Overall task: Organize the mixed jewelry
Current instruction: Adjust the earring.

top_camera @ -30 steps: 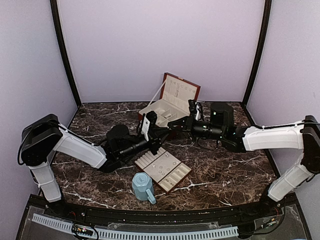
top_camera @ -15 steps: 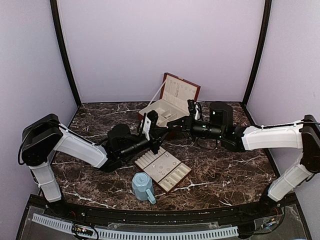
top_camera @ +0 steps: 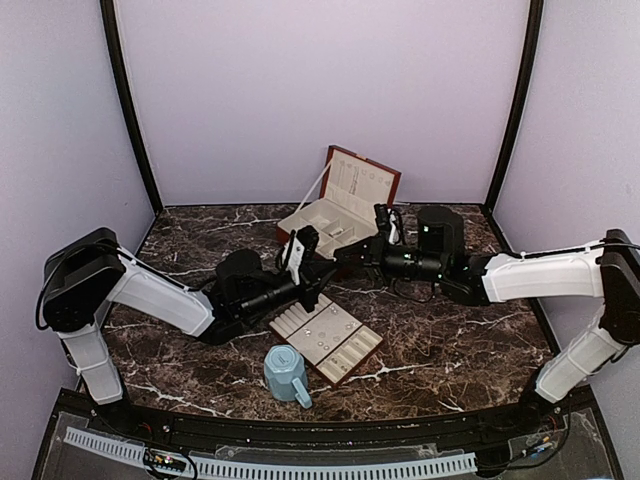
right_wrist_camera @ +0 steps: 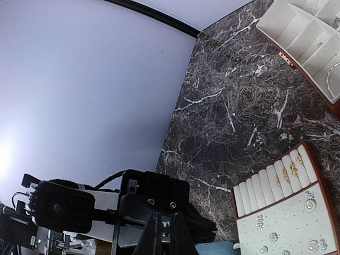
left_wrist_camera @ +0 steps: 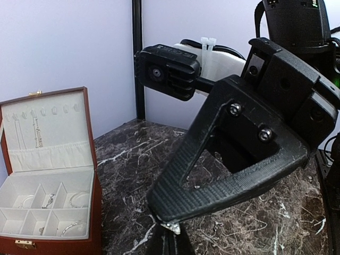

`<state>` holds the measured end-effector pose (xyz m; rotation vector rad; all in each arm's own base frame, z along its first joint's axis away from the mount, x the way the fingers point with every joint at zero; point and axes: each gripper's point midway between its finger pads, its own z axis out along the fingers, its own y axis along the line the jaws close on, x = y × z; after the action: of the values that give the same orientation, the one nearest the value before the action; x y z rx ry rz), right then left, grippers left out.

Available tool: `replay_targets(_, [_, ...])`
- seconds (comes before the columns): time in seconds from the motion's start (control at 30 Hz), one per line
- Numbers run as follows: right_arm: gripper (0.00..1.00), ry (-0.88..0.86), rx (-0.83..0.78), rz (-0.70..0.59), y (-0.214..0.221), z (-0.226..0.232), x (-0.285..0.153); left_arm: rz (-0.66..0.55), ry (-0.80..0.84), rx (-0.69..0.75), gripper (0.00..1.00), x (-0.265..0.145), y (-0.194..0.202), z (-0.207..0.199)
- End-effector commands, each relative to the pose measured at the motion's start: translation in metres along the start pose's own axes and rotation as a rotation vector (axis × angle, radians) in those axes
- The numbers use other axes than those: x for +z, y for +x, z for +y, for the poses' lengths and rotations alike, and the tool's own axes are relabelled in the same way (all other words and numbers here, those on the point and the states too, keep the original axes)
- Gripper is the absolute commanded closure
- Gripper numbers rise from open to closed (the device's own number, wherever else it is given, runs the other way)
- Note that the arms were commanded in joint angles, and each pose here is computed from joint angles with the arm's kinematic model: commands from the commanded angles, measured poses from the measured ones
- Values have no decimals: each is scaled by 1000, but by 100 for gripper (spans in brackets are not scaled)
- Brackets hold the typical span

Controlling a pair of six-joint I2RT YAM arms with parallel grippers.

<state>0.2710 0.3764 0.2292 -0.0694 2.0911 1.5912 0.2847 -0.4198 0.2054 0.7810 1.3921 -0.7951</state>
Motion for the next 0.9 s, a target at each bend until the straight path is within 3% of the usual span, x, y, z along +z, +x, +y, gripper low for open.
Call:
replay_targets(0.0, [100, -23, -4, -11, -1, 2, 3, 51, 30, 14, 100, -10, 7, -8])
replay_targets(0.27, [100, -18, 16, -9, 2, -3, 4, 73, 26, 5, 100, -11, 12, -7])
replay_targets(0.33, [100, -17, 22, -22, 0, -5, 2, 92, 31, -2, 87, -10, 15, -8])
replay_targets(0.37, [100, -15, 24, -28, -1, -5, 1, 98, 32, -6, 72, -11, 16, -8])
replay_targets(0.5, [100, 7, 38, -43, -2, -17, -2, 124, 35, -9, 40, -28, 25, -10])
replay_targets(0.6, [100, 26, 51, -45, 0, -29, -3, 168, 14, -38, 36, -52, 38, -8])
replay_targets(0.87, [100, 67, 94, -13, 21, -68, 2, 220, -141, -125, 34, -99, 22, 27])
